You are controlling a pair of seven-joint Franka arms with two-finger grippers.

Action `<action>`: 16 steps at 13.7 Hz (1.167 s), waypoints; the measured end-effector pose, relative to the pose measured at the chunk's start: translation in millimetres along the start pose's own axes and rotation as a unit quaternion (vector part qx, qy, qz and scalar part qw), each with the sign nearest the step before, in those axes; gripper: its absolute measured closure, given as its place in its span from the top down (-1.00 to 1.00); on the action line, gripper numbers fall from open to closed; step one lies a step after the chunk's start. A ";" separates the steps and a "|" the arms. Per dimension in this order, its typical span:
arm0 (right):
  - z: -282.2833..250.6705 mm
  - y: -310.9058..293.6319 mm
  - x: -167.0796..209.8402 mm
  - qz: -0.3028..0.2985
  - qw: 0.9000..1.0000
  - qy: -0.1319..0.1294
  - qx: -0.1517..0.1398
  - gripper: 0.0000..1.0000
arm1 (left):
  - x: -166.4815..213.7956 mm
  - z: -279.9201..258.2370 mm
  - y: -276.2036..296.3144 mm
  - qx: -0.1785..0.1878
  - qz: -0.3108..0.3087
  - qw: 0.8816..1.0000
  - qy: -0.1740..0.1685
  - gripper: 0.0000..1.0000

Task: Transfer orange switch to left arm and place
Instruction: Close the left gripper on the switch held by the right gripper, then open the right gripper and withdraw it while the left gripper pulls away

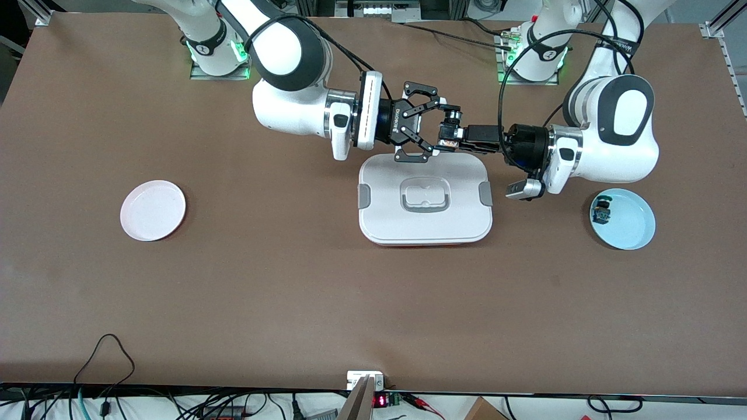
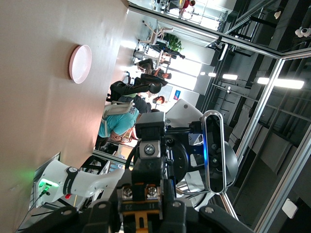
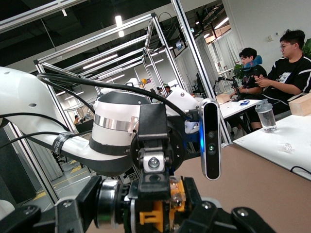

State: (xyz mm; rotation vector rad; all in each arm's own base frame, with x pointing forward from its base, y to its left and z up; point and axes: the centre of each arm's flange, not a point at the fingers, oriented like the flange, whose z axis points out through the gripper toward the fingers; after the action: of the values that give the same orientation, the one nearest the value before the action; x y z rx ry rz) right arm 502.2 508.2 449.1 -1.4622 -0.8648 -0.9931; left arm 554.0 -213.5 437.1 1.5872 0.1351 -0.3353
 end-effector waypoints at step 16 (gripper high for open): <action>-167.2 101.7 88.5 -0.046 0.991 -0.064 0.104 1.00 | 0.0 -36.3 9.0 0.222 0.080 0.971 -0.025 -0.32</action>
State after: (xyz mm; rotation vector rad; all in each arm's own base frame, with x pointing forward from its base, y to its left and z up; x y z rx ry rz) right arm 609.9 329.0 498.2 -1.3284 -1.1033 -0.8554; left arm 561.3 -178.0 446.1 2.0171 -0.1164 -0.2904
